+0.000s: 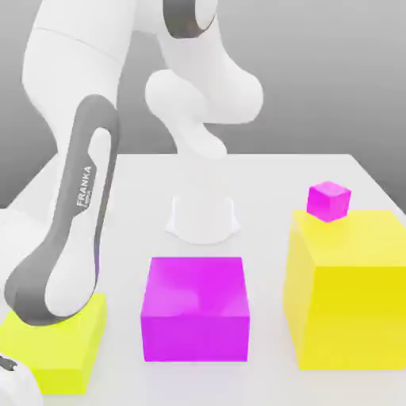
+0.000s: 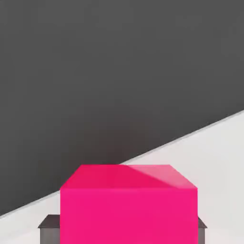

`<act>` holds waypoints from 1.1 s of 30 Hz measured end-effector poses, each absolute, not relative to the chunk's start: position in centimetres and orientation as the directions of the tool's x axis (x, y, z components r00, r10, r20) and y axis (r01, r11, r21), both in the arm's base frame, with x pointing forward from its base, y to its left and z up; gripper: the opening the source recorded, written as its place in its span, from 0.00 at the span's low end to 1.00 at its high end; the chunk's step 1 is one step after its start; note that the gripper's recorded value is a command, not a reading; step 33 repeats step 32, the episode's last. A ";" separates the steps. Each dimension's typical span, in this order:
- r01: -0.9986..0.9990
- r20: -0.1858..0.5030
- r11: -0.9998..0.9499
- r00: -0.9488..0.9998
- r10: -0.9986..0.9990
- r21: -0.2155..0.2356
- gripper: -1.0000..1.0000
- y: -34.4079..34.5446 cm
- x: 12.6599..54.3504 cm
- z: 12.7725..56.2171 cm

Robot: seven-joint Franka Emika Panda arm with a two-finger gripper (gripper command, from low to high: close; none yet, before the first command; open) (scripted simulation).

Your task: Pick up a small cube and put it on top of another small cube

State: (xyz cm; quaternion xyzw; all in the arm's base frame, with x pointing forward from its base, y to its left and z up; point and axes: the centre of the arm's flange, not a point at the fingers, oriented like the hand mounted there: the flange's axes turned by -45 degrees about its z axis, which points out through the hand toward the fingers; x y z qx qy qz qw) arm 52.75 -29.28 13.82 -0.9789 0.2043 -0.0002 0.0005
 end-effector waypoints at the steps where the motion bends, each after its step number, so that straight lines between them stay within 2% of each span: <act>1: -0.400 0.000 -0.917 0.917 -0.400 -0.001 0.00 -29.3 52.8 14.9; 4: -0.405 0.000 -0.914 0.914 -0.405 -0.002 0.00 -29.3 52.5 19.2; 7: -0.446 -0.003 -0.895 0.895 -0.446 -0.005 0.00 -29.4 50.0 21.9; 19: -0.601 -0.008 -0.799 0.799 -0.601 -0.010 0.00 -27.6 38.0 28.8; 24: -0.638 -0.002 -0.770 0.770 -0.638 -0.005 0.00 -25.4 33.7 29.7; 28: -0.640 -0.001 -0.768 0.768 -0.640 -0.005 0.00 -25.1 33.4 25.4; 29: -0.641 0.000 -0.767 0.767 -0.641 -0.003 1.00 -25.1 33.3 24.4; 33: -0.640 0.000 -0.769 0.769 -0.640 -0.003 1.00 -25.0 33.3 24.4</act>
